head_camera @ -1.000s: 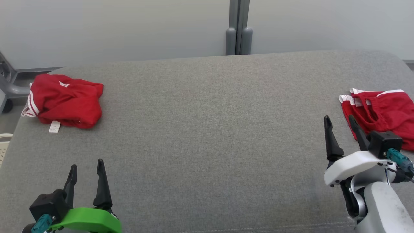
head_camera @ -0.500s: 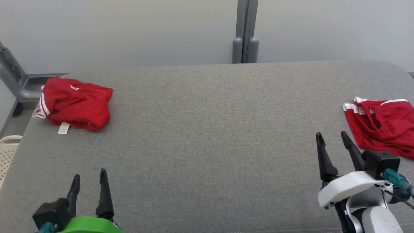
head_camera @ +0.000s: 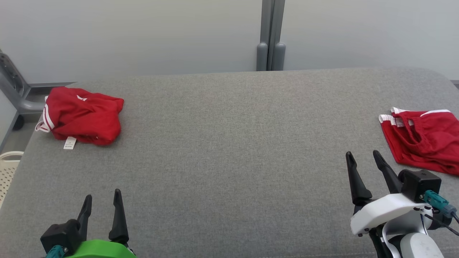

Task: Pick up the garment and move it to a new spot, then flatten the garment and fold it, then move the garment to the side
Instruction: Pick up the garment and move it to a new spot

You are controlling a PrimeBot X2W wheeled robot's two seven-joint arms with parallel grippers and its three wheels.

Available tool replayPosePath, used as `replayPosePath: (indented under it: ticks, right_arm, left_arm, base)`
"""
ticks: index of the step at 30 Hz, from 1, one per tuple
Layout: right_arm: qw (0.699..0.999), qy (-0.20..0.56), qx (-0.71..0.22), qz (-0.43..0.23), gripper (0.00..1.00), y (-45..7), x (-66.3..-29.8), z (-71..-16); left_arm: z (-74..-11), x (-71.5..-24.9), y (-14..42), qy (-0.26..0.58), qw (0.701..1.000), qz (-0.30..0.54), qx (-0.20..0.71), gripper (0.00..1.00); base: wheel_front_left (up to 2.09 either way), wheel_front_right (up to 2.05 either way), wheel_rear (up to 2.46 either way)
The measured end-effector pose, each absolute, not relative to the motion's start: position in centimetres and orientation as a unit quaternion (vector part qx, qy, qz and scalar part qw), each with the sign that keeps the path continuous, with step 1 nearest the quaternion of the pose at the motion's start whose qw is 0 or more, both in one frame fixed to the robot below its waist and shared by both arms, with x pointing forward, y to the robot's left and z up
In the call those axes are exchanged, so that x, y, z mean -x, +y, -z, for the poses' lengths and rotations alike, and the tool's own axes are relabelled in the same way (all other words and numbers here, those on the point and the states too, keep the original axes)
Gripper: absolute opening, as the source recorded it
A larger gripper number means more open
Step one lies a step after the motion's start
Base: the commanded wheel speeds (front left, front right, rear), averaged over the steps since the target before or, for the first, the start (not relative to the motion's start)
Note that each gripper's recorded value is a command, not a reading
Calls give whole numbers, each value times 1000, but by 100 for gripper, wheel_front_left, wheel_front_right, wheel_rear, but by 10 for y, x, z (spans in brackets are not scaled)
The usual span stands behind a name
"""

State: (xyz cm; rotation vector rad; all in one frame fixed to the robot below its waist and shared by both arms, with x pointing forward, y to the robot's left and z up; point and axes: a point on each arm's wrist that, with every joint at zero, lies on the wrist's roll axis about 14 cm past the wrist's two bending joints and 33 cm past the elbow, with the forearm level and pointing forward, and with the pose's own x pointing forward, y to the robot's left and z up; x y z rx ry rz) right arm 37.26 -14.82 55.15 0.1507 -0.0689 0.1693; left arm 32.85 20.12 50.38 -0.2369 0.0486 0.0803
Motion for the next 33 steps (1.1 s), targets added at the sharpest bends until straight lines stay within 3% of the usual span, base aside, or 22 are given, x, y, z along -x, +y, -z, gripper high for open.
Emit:
replayPosePath:
  ticks: [20, 33]
  right_arm:
    - [991, -24, -79, -103, 100, -135, -377, -546]
    - [978, -14, -88, -187, 100, -74, -395, -544]
  left_arm:
    - [-507, -327, 212, 20, 992, -49, 111, 100]
    - [-511, -291, 260, 7, 986, -129, 103, 100]
  base:
    - [0, 0, 0]
    - [0, 0, 0]
